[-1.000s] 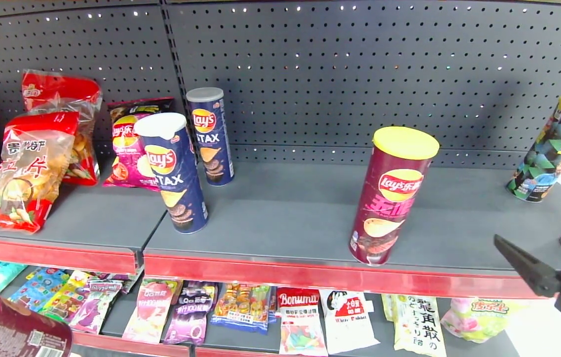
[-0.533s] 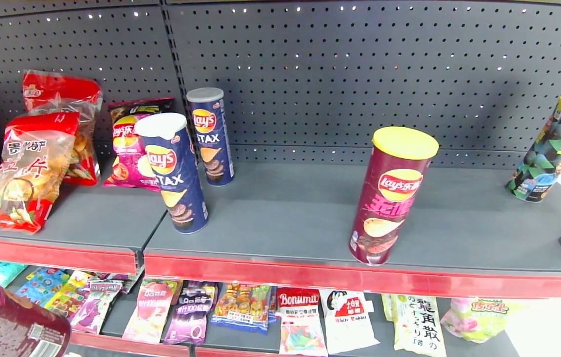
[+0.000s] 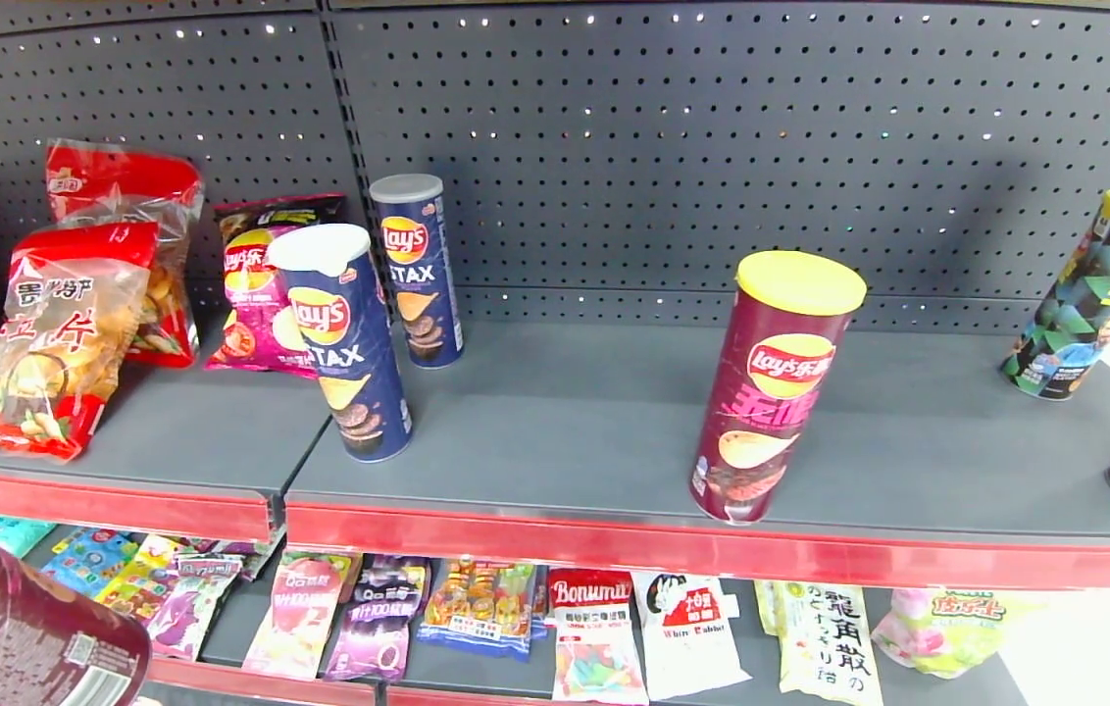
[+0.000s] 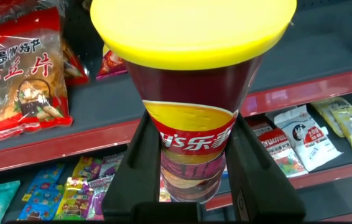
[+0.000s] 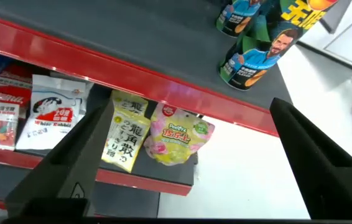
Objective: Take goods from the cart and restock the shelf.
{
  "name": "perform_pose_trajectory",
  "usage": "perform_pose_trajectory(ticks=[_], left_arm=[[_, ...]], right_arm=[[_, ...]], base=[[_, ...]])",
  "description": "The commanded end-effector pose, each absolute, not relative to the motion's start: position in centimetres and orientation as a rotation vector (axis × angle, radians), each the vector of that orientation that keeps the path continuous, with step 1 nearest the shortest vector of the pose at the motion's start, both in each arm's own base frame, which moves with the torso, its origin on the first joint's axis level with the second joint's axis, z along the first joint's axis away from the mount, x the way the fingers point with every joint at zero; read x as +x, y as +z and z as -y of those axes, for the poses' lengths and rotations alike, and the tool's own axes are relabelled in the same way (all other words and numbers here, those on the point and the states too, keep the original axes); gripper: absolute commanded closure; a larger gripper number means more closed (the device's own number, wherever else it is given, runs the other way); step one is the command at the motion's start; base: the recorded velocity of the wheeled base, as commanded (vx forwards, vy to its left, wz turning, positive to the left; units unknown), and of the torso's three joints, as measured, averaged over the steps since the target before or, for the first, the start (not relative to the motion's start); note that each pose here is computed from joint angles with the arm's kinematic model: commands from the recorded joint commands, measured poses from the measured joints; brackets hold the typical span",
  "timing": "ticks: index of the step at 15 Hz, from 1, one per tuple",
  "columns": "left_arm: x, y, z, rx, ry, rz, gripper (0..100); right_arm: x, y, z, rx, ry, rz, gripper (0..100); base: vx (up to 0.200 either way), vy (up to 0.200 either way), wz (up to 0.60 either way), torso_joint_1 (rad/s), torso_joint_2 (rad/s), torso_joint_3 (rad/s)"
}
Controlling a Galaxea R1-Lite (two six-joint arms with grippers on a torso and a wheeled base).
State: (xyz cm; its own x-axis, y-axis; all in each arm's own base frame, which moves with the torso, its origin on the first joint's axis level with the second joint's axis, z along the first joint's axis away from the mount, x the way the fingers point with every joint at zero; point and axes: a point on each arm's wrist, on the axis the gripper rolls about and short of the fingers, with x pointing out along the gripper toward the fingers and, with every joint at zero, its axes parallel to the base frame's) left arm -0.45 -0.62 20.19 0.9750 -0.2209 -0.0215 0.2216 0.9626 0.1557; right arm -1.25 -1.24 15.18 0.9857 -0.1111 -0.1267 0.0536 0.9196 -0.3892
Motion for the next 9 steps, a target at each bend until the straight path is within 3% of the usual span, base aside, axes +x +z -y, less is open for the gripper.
perform_pose_trajectory(ticks=[1,9], left_arm=[[-0.51,20.49,0.62,0.148,-0.221,0.003,100],[-0.57,20.47,0.62,0.146,-0.221,0.004,100]], right_arm=[[-1.44,15.00,1.31,-0.403,-0.089,-0.139,0],[-1.77,14.43,1.40,-0.443,-0.087,-0.130,0]], base=[[0.000,0.000,0.00,0.000,0.00,0.000],[0.000,0.000,0.00,0.000,0.00,0.000]])
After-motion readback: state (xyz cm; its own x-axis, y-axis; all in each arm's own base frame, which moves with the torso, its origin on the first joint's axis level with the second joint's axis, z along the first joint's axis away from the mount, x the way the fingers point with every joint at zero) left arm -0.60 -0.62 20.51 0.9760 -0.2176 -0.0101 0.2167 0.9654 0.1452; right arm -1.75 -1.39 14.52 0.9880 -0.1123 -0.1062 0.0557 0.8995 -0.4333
